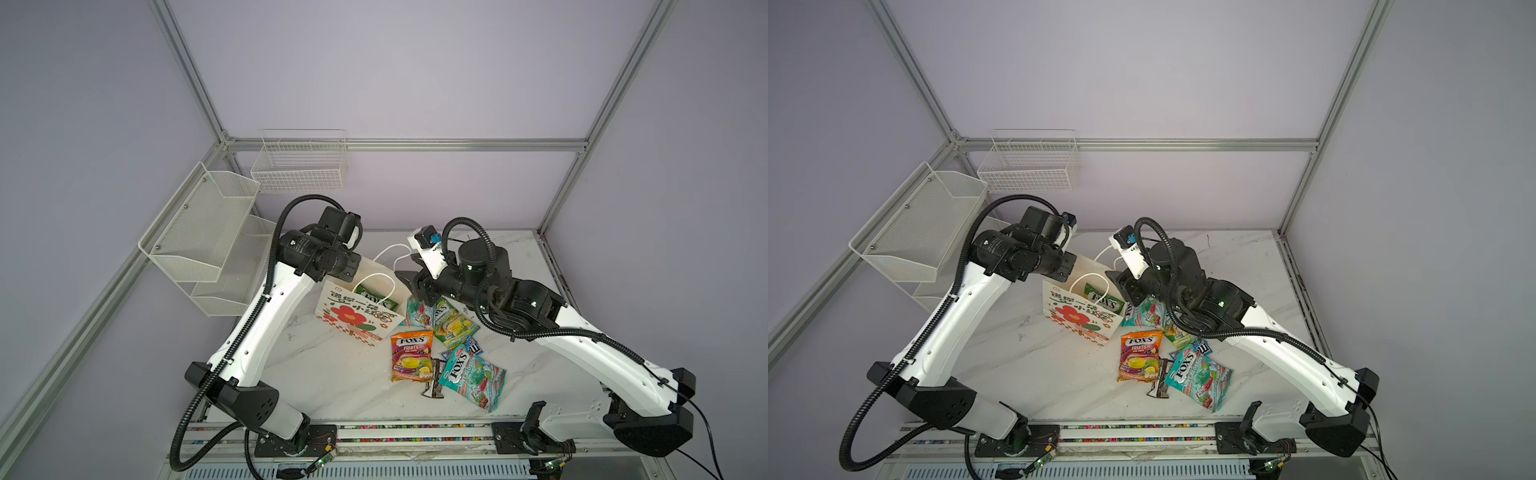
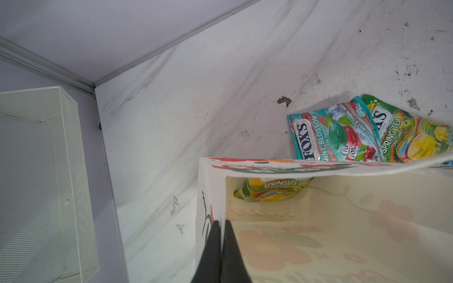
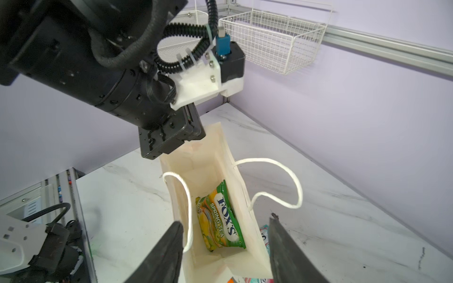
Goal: Place the snacks into the paper bag
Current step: 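Open the right gripper to release the green bag inside the paper bag, then raise the right gripper out while the left gripper sets the bag upright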
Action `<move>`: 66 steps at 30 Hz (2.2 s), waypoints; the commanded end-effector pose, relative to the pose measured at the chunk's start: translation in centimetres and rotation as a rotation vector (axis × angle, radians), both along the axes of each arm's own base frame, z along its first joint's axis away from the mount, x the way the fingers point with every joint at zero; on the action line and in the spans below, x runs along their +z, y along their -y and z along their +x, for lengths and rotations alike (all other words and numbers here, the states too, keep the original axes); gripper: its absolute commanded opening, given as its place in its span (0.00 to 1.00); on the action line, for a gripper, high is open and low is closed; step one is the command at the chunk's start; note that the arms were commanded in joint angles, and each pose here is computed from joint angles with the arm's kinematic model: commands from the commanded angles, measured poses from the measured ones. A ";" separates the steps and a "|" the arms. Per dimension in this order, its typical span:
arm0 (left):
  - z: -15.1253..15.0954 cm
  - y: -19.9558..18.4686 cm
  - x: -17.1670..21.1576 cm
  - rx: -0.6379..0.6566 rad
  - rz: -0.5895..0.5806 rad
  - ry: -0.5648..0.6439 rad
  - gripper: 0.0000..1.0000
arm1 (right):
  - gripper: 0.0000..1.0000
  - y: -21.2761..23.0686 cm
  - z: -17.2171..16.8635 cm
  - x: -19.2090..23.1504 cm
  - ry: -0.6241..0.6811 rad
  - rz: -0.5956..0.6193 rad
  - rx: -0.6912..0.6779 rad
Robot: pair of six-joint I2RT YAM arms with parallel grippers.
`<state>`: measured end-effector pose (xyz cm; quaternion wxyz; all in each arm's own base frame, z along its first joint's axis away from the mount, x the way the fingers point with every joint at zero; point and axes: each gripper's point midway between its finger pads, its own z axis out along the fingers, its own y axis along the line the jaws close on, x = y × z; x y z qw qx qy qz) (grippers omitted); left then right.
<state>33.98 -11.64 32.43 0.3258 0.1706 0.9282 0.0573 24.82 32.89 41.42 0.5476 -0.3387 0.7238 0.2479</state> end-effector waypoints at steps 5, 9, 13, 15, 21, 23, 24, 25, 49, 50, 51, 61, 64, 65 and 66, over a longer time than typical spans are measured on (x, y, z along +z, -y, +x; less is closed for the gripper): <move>0.2 0.3 -0.2 -0.010 -0.003 0.008 0.00 | 0.70 2.2 1.6 0.3 0.015 0.028 -0.157; 0.1 0.4 0.1 -0.015 -0.013 0.013 0.00 | 0.72 1.6 1.9 -1.2 -0.012 0.002 -0.133; -0.1 0.6 0.2 -0.022 -0.026 0.011 0.00 | 0.73 0.9 3.3 -2.8 -0.040 -0.028 -0.116; -0.1 0.7 0.1 -0.024 -0.030 0.008 0.00 | 0.73 1.1 4.5 -3.3 -0.062 -0.027 -0.118; -0.4 0.6 -0.2 -0.025 -0.030 -0.002 0.00 | 0.72 0.3 6.8 -4.7 -0.117 -0.009 -0.041; -0.4 0.6 -0.2 -0.025 -0.031 -0.005 0.00 | 0.72 -0.6 6.8 -5.0 -0.131 -0.004 0.000; -0.4 0.7 -0.3 -0.024 -0.033 -0.006 0.00 | 0.72 -1.0 6.9 -5.1 -0.135 -0.003 0.013; -0.5 0.7 -0.3 -0.024 -0.032 -0.008 0.00 | 0.71 -1.4 7.1 -5.3 -0.138 -0.003 0.021; -0.4 -2.5 -2.2 0.080 0.146 -0.047 0.29 | 0.59 -2.2 7.5 -5.9 -0.155 0.022 0.037; -0.4 -2.9 -1.9 0.101 0.157 -0.035 0.30 | 0.59 -1.9 7.4 -5.8 -0.152 0.023 0.030; -0.5 -3.2 -1.6 0.112 0.161 -0.025 0.33 | 0.59 -1.7 7.3 -5.7 -0.148 0.023 0.025; -2.7 -7.2 0.2 0.251 0.069 0.060 0.67 | 0.59 0.1 6.5 -4.4 -0.112 0.036 -0.010; -3.4 -8.6 -0.9 0.294 0.017 0.043 0.68 | 0.59 0.5 6.3 -4.2 -0.104 0.036 -0.018; -3.6 -8.8 -1.3 0.301 0.006 0.037 0.69 | 0.59 0.6 6.2 -4.2 -0.102 0.035 -0.019; -3.8 -9.1 -1.7 0.305 -0.006 0.029 0.68 | 0.59 0.8 6.1 -4.1 -0.098 0.037 -0.022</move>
